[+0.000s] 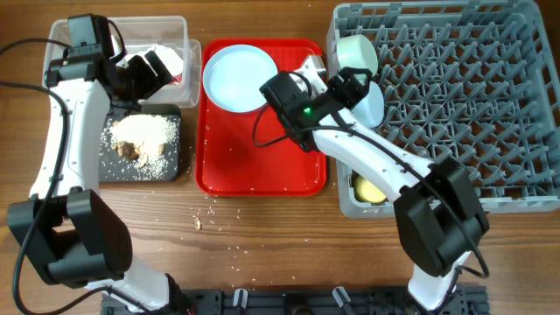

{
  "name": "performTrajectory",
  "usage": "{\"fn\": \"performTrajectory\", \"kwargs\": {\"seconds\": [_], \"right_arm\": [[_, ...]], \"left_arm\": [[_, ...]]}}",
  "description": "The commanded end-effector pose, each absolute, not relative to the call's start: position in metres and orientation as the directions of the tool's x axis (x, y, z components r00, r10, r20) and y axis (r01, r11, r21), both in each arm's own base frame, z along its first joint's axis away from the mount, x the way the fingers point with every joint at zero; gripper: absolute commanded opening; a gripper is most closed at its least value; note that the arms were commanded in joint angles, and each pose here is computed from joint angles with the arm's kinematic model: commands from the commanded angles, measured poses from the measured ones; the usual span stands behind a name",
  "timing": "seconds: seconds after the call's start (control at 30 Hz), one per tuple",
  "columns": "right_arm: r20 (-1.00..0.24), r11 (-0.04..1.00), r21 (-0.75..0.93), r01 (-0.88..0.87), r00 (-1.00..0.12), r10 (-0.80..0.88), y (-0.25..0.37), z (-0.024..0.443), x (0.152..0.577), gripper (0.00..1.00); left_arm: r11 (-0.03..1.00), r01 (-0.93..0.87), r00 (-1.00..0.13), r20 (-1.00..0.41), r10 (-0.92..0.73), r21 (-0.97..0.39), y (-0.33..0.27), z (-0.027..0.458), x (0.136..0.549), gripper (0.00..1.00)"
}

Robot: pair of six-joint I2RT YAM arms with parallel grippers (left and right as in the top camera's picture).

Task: Sort waste into correct bins and load items into the dishwasher rack
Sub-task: 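Grasp the light-blue plate with the right gripper and stand it in the rack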

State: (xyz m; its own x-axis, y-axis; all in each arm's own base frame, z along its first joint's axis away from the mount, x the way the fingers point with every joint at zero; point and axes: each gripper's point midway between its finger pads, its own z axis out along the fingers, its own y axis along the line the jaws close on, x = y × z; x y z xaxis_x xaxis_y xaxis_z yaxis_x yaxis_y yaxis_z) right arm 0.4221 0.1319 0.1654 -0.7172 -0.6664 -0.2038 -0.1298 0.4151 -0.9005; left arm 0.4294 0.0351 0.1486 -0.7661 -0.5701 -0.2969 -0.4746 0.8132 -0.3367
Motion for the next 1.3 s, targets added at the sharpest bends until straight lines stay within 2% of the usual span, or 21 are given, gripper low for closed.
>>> {"fn": "performTrajectory", "kwargs": {"seconds": [0.0,0.07,0.1,0.17,0.23,0.37,0.5,0.6,0.8,1.07,1.1,1.23,1.27], "right_arm": [[-0.451,0.665,-0.727,-0.171,-0.611,-0.651,0.173,0.203,0.433,0.82],[-0.596,0.778,-0.574,-0.256,-0.522,-0.611,0.208,0.216,0.437,0.79],[-0.689,0.831,-0.440,-0.341,-0.466,-0.556,0.238,0.223,0.437,0.78],[-0.789,0.846,-0.256,-0.468,-0.405,-0.462,0.281,0.233,0.435,0.74],[-0.861,0.897,-0.132,-0.422,-0.399,-0.315,0.292,0.239,0.452,0.67],[-0.890,0.946,0.016,-0.324,-0.436,-0.134,0.295,0.206,0.491,0.62],[-0.801,0.960,0.140,-0.244,-0.597,-0.035,0.297,0.111,0.506,0.61],[-0.737,0.948,0.171,-0.267,-0.673,-0.057,0.300,0.060,0.504,0.60],[-0.700,0.953,0.157,-0.261,-0.710,-0.079,0.292,0.026,0.505,0.51],[-0.636,0.941,0.098,-0.323,-0.748,-0.190,0.293,0.001,0.500,0.38],[-0.627,0.941,0.091,-0.326,-0.753,-0.201,0.292,-0.001,0.498,0.33],[-0.618,0.933,0.066,-0.353,-0.749,-0.240,0.291,0.002,0.497,0.04],[-0.619,0.932,0.061,-0.358,-0.746,-0.246,0.292,0.004,0.498,0.04]], "left_arm": [[0.813,-0.464,-0.751,-0.330,-0.572,-0.353,0.037,0.164,0.432,1.00],[0.813,-0.464,-0.751,-0.330,-0.572,-0.353,0.037,0.164,0.432,1.00],[0.813,-0.464,-0.751,-0.330,-0.572,-0.353,0.037,0.164,0.432,1.00],[0.813,-0.464,-0.751,-0.330,-0.572,-0.353,0.037,0.164,0.432,1.00],[0.813,-0.464,-0.751,-0.330,-0.572,-0.353,0.037,0.164,0.432,1.00],[0.813,-0.464,-0.751,-0.330,-0.572,-0.353,0.037,0.164,0.432,1.00],[0.813,-0.464,-0.751,-0.330,-0.572,-0.353,0.037,0.164,0.432,1.00],[0.813,-0.464,-0.751,-0.330,-0.572,-0.353,0.037,0.164,0.432,1.00],[0.813,-0.464,-0.751,-0.330,-0.572,-0.353,0.037,0.164,0.432,1.00],[0.813,-0.464,-0.751,-0.330,-0.572,-0.353,0.037,0.164,0.432,1.00],[0.813,-0.464,-0.751,-0.330,-0.572,-0.353,0.037,0.164,0.432,1.00],[0.813,-0.464,-0.751,-0.330,-0.572,-0.353,0.037,0.164,0.432,1.00],[0.813,-0.464,-0.751,-0.330,-0.572,-0.353,0.037,0.164,0.432,1.00]]}}
